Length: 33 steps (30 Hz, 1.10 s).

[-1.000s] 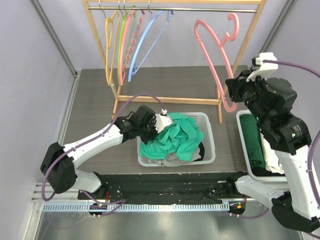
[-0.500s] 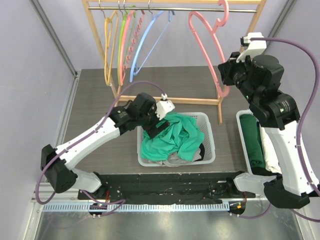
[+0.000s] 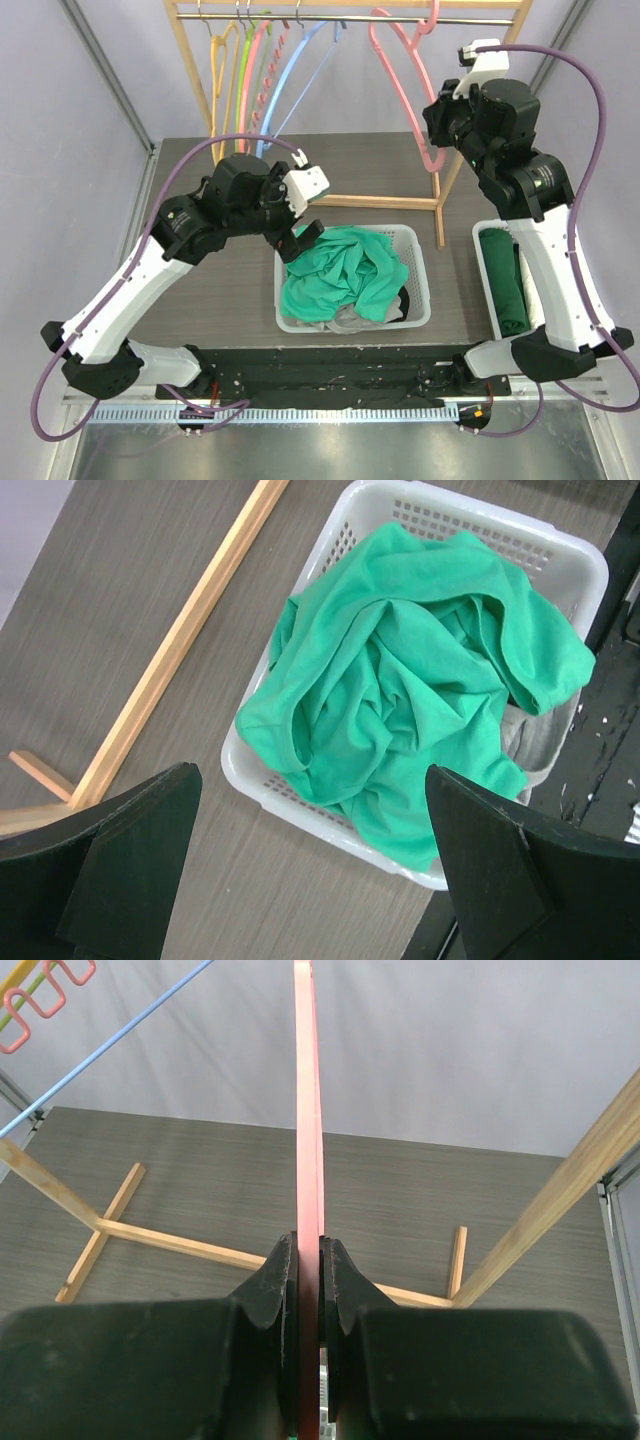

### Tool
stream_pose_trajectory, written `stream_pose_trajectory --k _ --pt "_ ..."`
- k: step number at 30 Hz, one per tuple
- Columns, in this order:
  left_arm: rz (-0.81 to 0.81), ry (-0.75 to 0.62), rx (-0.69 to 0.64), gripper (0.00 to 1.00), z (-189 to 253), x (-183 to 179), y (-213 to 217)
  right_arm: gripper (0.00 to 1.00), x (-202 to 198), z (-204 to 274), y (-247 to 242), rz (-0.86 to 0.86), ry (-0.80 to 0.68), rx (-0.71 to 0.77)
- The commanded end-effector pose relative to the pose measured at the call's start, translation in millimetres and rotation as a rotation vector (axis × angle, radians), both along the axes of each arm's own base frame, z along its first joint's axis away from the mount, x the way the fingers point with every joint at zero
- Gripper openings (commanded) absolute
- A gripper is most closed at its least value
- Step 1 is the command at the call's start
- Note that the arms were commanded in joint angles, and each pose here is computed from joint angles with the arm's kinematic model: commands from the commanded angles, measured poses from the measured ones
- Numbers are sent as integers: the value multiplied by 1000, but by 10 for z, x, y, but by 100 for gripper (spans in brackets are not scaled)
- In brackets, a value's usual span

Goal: Remove the tank top from the hanger
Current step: Place the hanger at the clothesline.

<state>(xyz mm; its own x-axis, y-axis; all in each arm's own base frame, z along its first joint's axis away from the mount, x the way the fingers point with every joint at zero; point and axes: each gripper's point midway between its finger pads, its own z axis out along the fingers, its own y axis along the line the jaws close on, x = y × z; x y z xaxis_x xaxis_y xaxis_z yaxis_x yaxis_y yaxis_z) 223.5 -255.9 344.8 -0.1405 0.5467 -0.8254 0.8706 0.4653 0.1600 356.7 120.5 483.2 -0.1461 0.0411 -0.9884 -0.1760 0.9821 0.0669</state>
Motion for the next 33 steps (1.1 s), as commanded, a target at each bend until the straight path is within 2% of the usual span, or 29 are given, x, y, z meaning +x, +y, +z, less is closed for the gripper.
stream_pose_trajectory --k 1,8,18,19,20,22,23,24,27,33 --pt "-45 -16 31 100 124 -147 132 1 66 263 21 -6 -82 28" --pt "33 -108 15 100 367 -34 255 1 251 -137 148 13 23 -3" --pt "116 -155 -18 100 579 44 436 1 126 -391 51 -3 60 -36" --pt "154 -175 -21 100 634 97 498 4 84 -375 28 -5 56 -36" --pt "175 -190 -30 100 691 117 553 19 63 -455 25 -2 76 -45" --pt "236 -235 -61 100 877 168 674 34 -19 -458 -10 0 75 -46" --pt "267 -253 -72 100 952 202 759 54 -42 -528 -29 -4 89 -53" --pt "293 -272 -82 100 1027 226 811 60 -68 -535 -64 -15 87 -54" --pt "349 -331 -100 100 1234 271 930 72 -219 -469 -167 -31 60 -51" --pt "455 -410 -156 100 1562 410 1045 79 -539 -69 -440 -104 -55 -1"
